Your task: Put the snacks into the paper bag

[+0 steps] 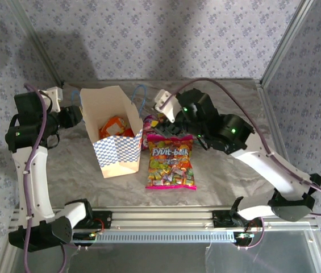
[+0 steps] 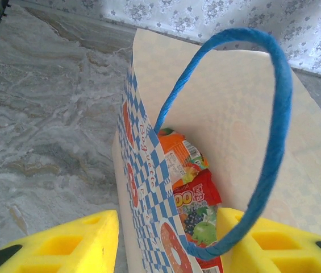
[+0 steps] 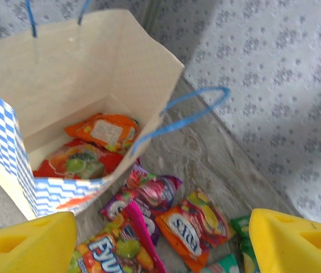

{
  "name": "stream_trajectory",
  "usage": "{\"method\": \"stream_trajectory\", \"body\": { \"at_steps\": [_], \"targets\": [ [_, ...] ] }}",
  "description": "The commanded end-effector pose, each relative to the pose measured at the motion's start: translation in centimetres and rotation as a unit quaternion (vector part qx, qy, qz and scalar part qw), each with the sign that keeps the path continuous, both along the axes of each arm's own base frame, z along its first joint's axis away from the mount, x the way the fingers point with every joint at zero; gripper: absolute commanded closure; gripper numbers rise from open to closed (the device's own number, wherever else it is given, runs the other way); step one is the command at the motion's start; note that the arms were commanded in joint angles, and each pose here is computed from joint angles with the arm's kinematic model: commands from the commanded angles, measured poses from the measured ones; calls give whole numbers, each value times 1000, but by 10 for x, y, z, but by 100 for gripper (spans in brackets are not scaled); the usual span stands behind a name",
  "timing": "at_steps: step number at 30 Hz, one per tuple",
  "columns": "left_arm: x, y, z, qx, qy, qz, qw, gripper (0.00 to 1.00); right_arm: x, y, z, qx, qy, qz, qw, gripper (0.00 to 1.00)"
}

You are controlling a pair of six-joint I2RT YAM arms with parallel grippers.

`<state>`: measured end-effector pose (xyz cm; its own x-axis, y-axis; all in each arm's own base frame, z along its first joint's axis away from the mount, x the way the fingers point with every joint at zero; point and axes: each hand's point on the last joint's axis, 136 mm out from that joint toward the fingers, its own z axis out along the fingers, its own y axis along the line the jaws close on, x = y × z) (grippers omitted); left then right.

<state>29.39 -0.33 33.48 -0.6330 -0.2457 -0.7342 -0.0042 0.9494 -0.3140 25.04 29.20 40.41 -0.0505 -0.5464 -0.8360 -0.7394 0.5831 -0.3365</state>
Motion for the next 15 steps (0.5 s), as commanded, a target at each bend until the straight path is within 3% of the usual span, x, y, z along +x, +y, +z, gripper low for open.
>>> {"method": "stream_trajectory", "body": {
  "at_steps": [1, 9, 15],
  "targets": [
    [-2, 0, 10, 2, -6, 6, 1000, 51, 2, -28, 1, 24, 6, -43, 999, 18],
    [3, -3, 3, 3, 6, 6, 1000, 51, 21, -75, -26, 45, 49, -116, 991, 16],
    [5, -3, -3, 9, 17, 12, 1000, 51, 39, -88, -52, 39, 80, -146, 985, 16]
  ]
}}
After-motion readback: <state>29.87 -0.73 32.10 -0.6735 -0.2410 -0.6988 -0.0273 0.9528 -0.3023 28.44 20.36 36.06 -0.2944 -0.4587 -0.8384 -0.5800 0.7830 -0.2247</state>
